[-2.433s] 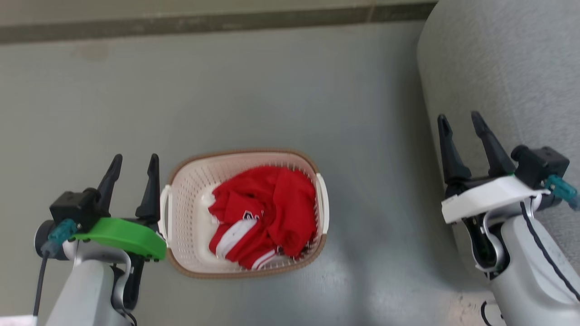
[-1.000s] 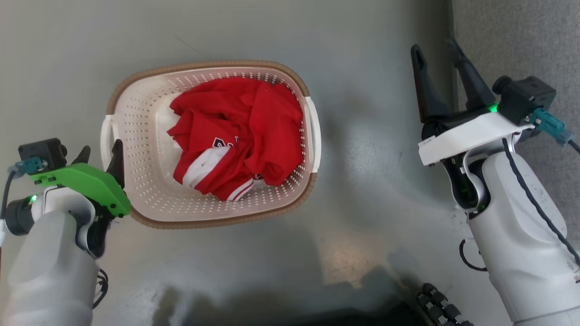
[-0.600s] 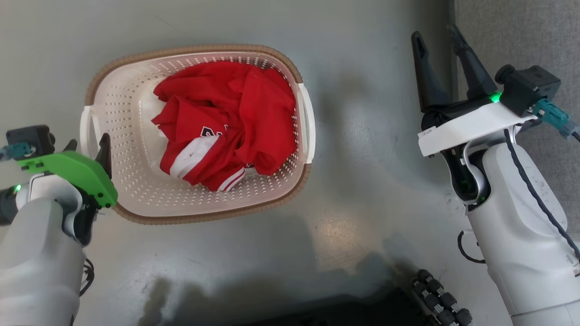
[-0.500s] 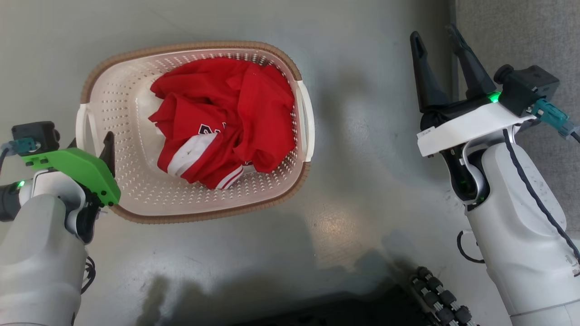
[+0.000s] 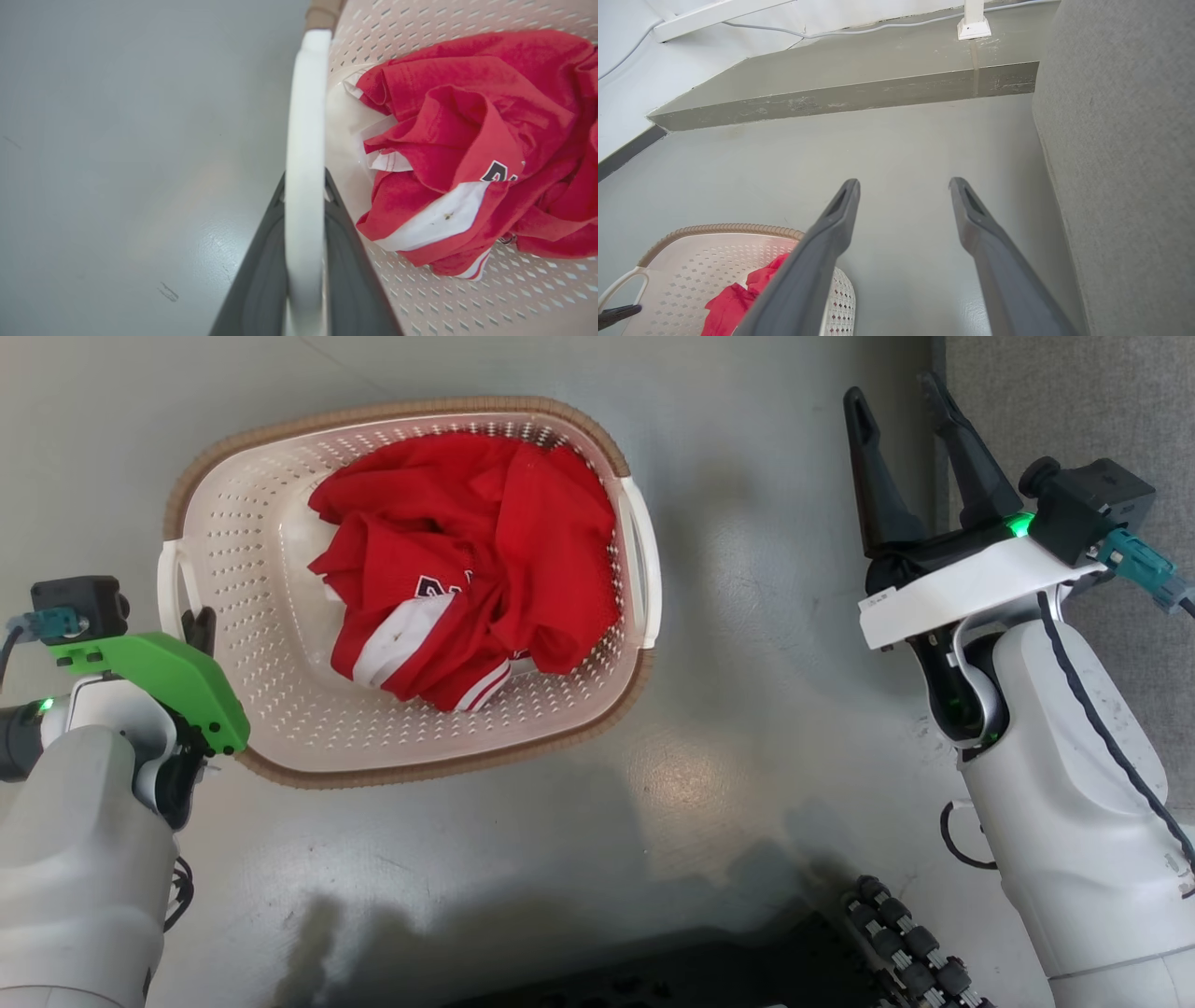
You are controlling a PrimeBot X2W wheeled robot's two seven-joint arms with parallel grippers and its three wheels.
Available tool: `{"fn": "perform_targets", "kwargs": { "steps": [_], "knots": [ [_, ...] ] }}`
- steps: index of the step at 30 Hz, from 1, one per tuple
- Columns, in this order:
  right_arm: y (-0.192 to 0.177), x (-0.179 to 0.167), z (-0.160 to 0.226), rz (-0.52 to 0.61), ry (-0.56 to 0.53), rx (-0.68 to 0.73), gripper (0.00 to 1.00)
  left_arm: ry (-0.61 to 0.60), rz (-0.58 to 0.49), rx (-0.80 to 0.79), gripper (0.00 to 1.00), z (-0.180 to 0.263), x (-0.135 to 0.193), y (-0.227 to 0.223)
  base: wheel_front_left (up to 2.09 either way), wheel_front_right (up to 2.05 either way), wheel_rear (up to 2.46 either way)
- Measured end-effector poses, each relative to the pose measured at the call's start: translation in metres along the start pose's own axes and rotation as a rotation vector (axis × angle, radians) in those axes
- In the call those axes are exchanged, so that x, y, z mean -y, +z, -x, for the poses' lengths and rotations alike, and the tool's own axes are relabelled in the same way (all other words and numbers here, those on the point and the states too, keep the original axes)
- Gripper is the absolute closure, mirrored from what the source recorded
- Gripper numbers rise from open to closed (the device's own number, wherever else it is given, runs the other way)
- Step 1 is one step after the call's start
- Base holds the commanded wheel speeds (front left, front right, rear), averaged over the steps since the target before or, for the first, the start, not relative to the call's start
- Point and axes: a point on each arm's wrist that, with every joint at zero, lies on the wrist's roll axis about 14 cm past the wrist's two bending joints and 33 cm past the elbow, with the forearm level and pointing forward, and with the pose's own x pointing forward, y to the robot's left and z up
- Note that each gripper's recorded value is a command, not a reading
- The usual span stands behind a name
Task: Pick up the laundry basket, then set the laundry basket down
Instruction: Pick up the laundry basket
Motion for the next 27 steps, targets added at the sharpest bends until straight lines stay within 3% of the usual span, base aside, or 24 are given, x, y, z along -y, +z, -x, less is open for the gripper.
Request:
{"fn": "perform_targets", "kwargs": {
  "steps": [27],
  "knots": [
    [0.010, -0.006, 0.002, -0.007, 0.007, 0.017, 0.00, -0.124, 0.003, 0.024, 1.00, 0.002, 0.055, 0.004, 0.00, 0.00, 0.00]
  ]
}}
